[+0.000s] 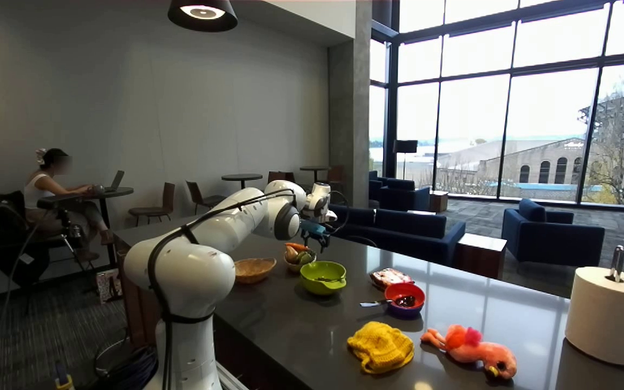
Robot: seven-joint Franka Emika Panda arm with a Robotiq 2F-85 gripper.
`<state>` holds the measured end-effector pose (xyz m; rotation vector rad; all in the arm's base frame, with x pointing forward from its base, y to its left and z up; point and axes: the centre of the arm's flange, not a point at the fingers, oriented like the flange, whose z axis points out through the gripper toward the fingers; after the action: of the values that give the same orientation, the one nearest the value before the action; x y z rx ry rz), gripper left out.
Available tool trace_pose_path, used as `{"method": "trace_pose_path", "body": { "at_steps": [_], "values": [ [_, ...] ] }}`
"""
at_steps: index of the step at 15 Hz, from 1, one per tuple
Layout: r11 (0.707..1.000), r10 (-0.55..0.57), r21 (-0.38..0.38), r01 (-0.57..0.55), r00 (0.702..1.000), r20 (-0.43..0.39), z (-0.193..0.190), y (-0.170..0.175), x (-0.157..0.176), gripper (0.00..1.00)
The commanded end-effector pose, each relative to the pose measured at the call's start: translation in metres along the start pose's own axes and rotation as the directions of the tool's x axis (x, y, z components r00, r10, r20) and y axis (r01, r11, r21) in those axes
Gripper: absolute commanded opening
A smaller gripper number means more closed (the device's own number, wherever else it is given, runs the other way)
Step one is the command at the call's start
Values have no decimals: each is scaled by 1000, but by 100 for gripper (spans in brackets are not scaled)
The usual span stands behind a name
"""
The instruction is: Take the green pepper out of the weaved basket and put it into the weaved basket right next to it
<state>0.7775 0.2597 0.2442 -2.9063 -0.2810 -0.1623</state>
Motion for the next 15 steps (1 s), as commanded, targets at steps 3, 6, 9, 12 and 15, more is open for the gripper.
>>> {"method": "trace_pose_path", "body": {
  "at_steps": [3, 6, 9, 12, 15],
  "values": [
    [998, 55, -21, -55, 998, 8, -1, -2, 3, 100],
    [997, 73, -22, -72, 997, 11, 0, -3, 1, 100],
    [995, 93, -25, -93, 995, 19, 1, -5, -2, 100],
    [992, 121, -28, -121, 992, 24, 3, -5, -4, 94],
    [990, 140, -32, -139, 990, 23, 2, -5, -5, 61]
  ]
}}
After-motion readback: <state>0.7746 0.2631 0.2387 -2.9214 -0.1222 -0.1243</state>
